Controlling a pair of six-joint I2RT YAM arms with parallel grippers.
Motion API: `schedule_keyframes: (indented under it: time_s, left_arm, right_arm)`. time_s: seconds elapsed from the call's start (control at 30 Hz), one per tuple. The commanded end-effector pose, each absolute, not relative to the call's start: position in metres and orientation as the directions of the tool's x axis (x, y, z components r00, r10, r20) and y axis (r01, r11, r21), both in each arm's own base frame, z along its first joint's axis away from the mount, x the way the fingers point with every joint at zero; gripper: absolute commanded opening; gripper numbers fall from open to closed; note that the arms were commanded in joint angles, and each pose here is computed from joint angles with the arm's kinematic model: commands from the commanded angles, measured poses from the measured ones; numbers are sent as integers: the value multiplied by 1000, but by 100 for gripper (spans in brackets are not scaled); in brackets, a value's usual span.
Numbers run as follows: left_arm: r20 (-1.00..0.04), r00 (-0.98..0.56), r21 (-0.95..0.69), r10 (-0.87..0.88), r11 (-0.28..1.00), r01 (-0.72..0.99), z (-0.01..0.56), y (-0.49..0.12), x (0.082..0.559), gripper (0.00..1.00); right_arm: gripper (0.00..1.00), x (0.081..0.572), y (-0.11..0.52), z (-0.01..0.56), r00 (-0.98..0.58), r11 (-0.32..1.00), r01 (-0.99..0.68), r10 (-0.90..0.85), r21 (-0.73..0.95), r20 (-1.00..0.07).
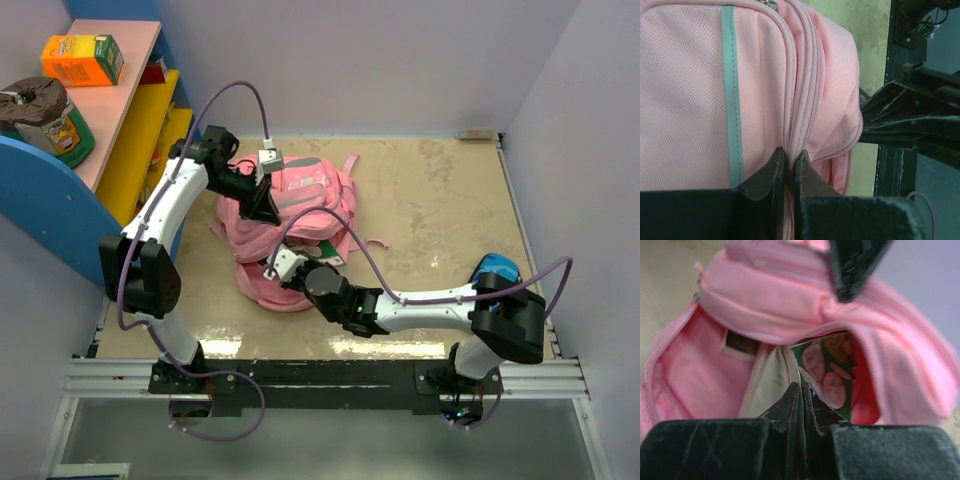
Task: Pack the student bag
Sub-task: Place the book in the student bag.
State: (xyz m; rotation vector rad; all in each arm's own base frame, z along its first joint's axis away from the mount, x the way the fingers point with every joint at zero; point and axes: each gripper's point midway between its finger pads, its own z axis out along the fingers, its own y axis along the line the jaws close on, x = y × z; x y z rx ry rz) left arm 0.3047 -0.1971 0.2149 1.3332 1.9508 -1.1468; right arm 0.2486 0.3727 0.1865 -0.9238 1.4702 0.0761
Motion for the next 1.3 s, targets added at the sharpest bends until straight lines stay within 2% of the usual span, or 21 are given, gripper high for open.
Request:
schedule_keyframes:
  time_s: [0.0, 0.1, 0.33, 0.37, 0.43, 0.63, 0.7, 0.8, 0.83, 0.87, 1.1, 1.13, 1.23, 1.27]
  left_arm:
    - [-842, -395, -419, 368, 14, 908, 267, -225, 267, 0]
    - [-846, -395, -421, 358, 5, 907, 270, -226, 268, 0]
    - [-856, -394, -422, 335, -12, 906, 281, -230, 266, 0]
    - [-855, -394, -421, 337, -10, 907, 282, -230, 265, 0]
    - [-854, -392, -418, 341, -3, 908, 283, -229, 265, 0]
    - [-856, -386, -412, 343, -3, 911, 285, -229, 264, 0]
    - [-854, -388, -414, 346, 1, 910, 284, -229, 264, 0]
    - [-853, -381, -405, 358, 9, 914, 281, -227, 263, 0]
    - [-850, -383, -407, 361, 12, 914, 279, -227, 264, 0]
    - [-850, -383, -407, 360, 12, 914, 280, -227, 265, 0]
    - [-845, -389, -409, 368, 24, 912, 277, -226, 268, 0]
    - [-845, -388, -409, 369, 23, 912, 276, -226, 268, 0]
    - [-845, -391, -412, 366, 22, 911, 274, -225, 267, 0]
    - [-844, -394, -415, 364, 21, 909, 274, -225, 268, 0]
  right_arm:
    - [0, 245, 378, 160, 132, 625, -634, -492, -455, -860]
    - [0, 242, 385, 151, 172, 544, -667, -552, -509, -816]
    - [0, 269, 418, 174, 279, 534, -585, -575, -611, -769]
    - [0, 274, 423, 163, 293, 502, -572, -614, -649, -733]
    - [0, 285, 433, 169, 294, 524, -527, -626, -669, -722]
    - [0, 276, 464, 168, 325, 451, -626, -591, -636, -738]
    - [0, 265, 462, 161, 282, 410, -692, -603, -594, -746]
    - [38, 254, 444, 175, 193, 497, -727, -514, -474, -836]
    - [78, 248, 433, 192, 170, 527, -742, -450, -415, -877]
    - [98, 250, 428, 205, 106, 581, -753, -358, -310, -928]
    - [99, 243, 395, 248, -126, 707, -705, -65, 43, -990]
    - [99, 248, 379, 241, -164, 763, -641, -41, 75, -986]
    - [98, 243, 345, 228, -327, 824, -480, 150, 301, -933]
    - [96, 239, 334, 220, -358, 835, -451, 154, 315, -921]
